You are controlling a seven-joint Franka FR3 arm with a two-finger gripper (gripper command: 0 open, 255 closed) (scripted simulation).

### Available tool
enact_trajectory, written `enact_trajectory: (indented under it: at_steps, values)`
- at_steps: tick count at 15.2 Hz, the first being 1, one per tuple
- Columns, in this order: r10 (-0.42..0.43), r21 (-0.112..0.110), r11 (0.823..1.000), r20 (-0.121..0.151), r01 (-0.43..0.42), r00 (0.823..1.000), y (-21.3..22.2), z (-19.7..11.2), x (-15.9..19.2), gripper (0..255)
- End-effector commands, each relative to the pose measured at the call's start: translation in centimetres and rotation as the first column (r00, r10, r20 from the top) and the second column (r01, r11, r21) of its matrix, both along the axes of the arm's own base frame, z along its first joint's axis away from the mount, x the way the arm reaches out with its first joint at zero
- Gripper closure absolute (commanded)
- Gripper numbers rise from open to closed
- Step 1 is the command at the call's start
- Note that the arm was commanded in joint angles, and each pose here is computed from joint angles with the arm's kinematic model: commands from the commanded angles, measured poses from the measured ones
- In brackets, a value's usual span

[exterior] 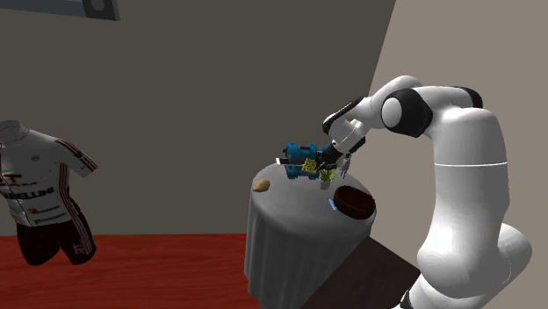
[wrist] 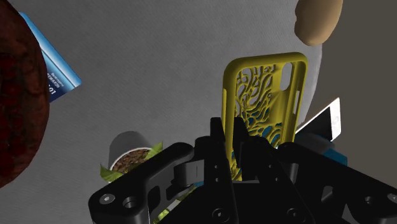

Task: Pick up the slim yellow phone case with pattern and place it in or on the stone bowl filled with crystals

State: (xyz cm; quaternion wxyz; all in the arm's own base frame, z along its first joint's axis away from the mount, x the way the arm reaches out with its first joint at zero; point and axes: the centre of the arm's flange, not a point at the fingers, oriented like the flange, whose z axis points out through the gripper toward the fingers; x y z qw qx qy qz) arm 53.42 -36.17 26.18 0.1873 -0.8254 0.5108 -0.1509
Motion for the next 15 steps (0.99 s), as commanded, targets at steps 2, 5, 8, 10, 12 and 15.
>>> enact_trajectory:
  at_steps: [2,5,8,10,12,15]
  values:
    - [0.0,0.0,1.0,0.0,0.0,1.0,0.0,1.6,-0.1,255]
    - [0.0,0.0,1.0,0.0,0.0,1.0,0.0,2.9,-0.1,255]
    - [0.0,0.0,1.0,0.0,0.0,1.0,-0.9,3.3,-3.9,255]
    - [0.0,0.0,1.0,0.0,0.0,1.0,-1.5,3.6,-6.5,255]
    - [0.0,0.0,1.0,0.0,0.0,1.0,-2.2,3.8,-9.0,255]
    - [0.0,0.0,1.0,0.0,0.0,1.0,-3.1,4.2,-12.8,255]
